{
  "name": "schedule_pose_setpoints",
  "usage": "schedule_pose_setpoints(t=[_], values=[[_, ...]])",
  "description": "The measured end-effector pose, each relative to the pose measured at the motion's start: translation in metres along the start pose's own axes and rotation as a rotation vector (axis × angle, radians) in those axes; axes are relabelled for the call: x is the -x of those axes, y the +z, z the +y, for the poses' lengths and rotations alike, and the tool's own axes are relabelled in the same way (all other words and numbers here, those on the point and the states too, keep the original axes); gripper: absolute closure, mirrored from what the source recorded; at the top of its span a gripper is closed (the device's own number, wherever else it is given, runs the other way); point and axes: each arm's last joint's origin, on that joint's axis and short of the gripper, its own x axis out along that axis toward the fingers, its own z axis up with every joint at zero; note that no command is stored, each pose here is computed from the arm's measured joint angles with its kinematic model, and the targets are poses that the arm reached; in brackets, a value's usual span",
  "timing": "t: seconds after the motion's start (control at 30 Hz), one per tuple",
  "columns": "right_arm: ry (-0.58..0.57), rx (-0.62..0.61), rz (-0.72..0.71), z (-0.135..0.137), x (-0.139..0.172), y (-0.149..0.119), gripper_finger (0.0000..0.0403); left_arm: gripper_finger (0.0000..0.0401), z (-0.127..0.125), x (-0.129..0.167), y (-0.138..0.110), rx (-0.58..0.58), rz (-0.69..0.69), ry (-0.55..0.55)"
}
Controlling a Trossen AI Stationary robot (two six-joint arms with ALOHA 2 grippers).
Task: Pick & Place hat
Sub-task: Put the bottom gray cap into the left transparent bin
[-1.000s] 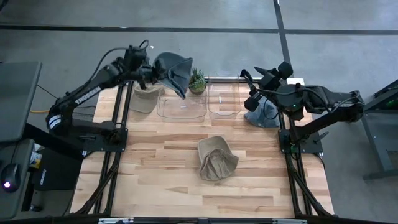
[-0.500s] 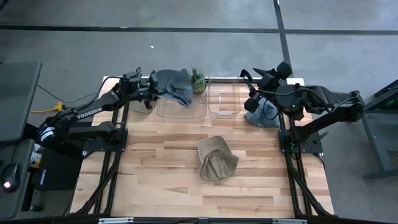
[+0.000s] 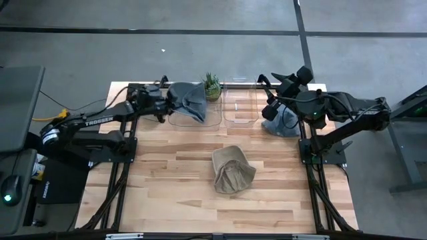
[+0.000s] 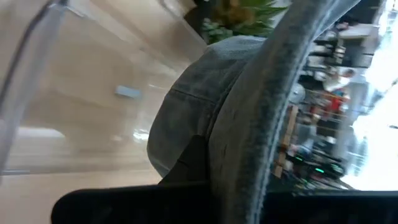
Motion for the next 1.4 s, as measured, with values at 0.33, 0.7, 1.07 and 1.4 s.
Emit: schedule_pose_setpoints(t=[0.33, 0.7, 1.07, 1.4], values=[[0.021, -0.020, 0.001, 0.001, 0.000, 0.000, 0.0192, 0.0401, 0.005, -0.018, -0.020, -0.056, -0.051, 0.027], [0.036, -0.020, 0.001, 0.001, 0.000, 0.000, 0.0192, 0.0401, 0.018, -0.038, -0.027, -0.060, -0.085, 0.119], [0.045, -0.020, 0.000, 0.001, 0.000, 0.000, 0.0191, 0.0389, 0.018, -0.038, -0.027, -0.162, -0.056, 0.118], [0.066, -0.030, 0.000, 0.002, 0.000, 0.000, 0.0191, 0.0267, 0.002, -0.034, -0.028, -0.239, -0.046, 0.075]])
